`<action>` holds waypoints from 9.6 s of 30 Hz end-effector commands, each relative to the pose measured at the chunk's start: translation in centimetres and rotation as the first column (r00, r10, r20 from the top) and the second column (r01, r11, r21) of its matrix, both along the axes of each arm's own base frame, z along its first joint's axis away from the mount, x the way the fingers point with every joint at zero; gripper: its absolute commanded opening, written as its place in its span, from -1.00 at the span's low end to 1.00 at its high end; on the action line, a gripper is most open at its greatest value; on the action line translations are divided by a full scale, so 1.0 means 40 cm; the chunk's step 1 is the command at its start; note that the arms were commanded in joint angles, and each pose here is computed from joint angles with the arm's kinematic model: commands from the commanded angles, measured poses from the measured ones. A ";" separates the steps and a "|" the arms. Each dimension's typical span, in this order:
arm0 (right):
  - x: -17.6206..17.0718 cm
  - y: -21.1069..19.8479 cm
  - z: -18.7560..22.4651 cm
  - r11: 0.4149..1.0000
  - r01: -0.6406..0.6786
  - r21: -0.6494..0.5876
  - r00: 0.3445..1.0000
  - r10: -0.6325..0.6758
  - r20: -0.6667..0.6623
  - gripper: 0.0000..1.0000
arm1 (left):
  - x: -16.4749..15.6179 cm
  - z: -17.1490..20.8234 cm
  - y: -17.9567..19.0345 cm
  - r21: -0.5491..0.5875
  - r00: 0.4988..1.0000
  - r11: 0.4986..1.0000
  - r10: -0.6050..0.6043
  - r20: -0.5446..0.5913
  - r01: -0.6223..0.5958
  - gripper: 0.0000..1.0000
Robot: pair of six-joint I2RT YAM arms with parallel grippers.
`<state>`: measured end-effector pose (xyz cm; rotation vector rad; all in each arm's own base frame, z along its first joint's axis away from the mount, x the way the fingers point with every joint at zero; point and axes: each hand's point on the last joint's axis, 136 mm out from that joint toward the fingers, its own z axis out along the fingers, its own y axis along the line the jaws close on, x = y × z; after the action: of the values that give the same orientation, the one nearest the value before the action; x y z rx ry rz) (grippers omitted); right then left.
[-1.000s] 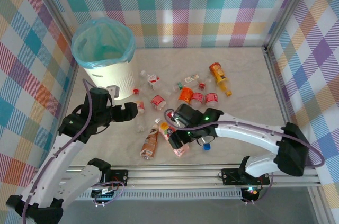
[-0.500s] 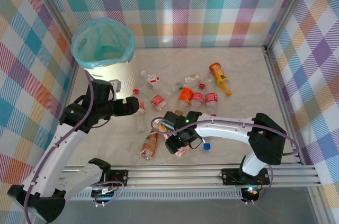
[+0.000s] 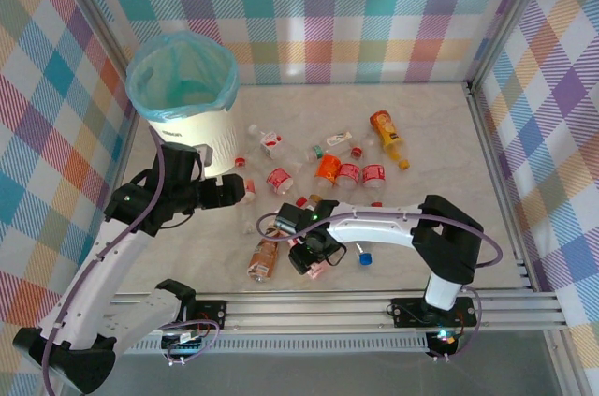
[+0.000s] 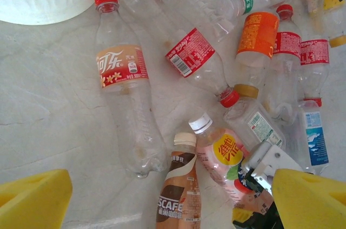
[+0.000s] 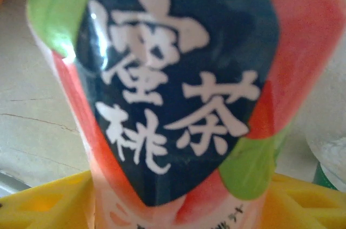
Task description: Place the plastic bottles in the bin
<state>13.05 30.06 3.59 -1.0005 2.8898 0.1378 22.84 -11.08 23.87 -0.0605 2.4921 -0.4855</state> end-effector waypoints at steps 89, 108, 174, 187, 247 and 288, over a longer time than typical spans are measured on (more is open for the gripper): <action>0.089 0.012 0.787 0.769 -0.353 0.533 0.778 -0.076 0.624 0.99 | 0.133 0.510 -0.207 -0.304 0.930 0.924 -0.118 0.347 0.231 -1.00; 0.086 0.076 0.796 0.717 -0.335 0.611 0.818 -0.100 0.566 0.99 | 0.296 0.878 0.275 -0.161 0.562 0.869 0.434 0.705 -0.468 -1.00; 0.071 0.067 0.666 0.854 -0.271 0.445 0.902 0.064 0.427 0.94 | 0.364 0.598 0.254 0.045 0.804 0.966 0.185 0.565 -0.254 0.63; 0.024 -0.125 0.362 0.956 -0.083 0.282 0.964 0.005 0.267 0.87 | 0.075 0.463 -0.016 -0.239 0.842 0.950 -0.040 0.538 0.198 0.59; 0.000 0.018 0.374 0.818 -0.075 0.570 0.993 0.006 0.122 -0.39 | -0.028 0.146 -0.236 -0.118 0.970 0.968 -0.205 0.133 0.221 0.82; 0.031 0.025 0.537 0.719 -0.164 0.675 0.960 -0.042 0.278 0.64 | -0.018 0.218 -0.277 -0.278 0.979 0.942 -0.161 0.123 0.189 0.01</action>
<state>13.42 31.56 22.12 -0.8834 2.3155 0.9590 21.80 -23.65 29.45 0.0935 2.4166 -0.9446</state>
